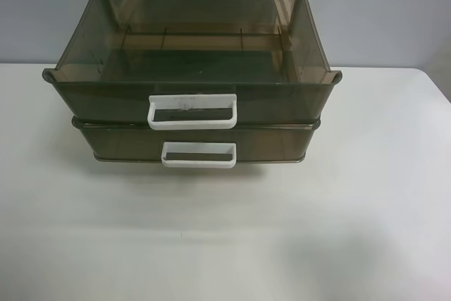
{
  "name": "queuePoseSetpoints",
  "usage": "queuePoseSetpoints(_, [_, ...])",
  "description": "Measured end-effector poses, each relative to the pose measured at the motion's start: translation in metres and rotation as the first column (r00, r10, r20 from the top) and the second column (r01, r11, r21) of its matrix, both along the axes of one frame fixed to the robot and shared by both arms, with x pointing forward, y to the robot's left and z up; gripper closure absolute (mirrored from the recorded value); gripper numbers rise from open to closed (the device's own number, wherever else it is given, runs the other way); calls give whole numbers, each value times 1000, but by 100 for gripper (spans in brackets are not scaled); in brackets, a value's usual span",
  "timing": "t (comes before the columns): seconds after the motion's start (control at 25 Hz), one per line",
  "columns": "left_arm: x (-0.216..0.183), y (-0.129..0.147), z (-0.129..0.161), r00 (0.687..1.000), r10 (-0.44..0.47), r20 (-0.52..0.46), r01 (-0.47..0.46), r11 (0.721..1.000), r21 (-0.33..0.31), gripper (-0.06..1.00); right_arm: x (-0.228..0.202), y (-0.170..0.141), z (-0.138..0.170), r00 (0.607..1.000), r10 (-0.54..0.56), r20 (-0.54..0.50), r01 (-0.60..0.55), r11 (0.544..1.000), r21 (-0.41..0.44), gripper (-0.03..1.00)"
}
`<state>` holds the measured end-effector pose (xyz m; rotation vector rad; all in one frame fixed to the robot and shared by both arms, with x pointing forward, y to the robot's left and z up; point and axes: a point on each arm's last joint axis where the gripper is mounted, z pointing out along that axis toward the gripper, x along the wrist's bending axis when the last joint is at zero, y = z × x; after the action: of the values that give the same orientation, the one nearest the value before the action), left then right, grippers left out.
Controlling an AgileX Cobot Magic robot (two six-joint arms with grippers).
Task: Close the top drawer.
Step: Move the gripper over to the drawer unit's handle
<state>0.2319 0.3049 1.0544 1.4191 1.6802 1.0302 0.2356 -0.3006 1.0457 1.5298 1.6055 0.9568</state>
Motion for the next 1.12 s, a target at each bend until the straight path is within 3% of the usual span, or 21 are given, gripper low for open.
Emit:
queuePoseSetpoints(0.88, [0, 0, 0, 1000, 0, 0, 0, 1000, 0, -5, 0, 1, 0, 1000, 27, 1, -27, 999, -19, -2])
queuePoseSetpoints(1.12, [0, 0, 0, 1000, 0, 0, 0, 1000, 0, -5, 1, 3, 21, 997, 63, -51, -66, 996, -54, -2])
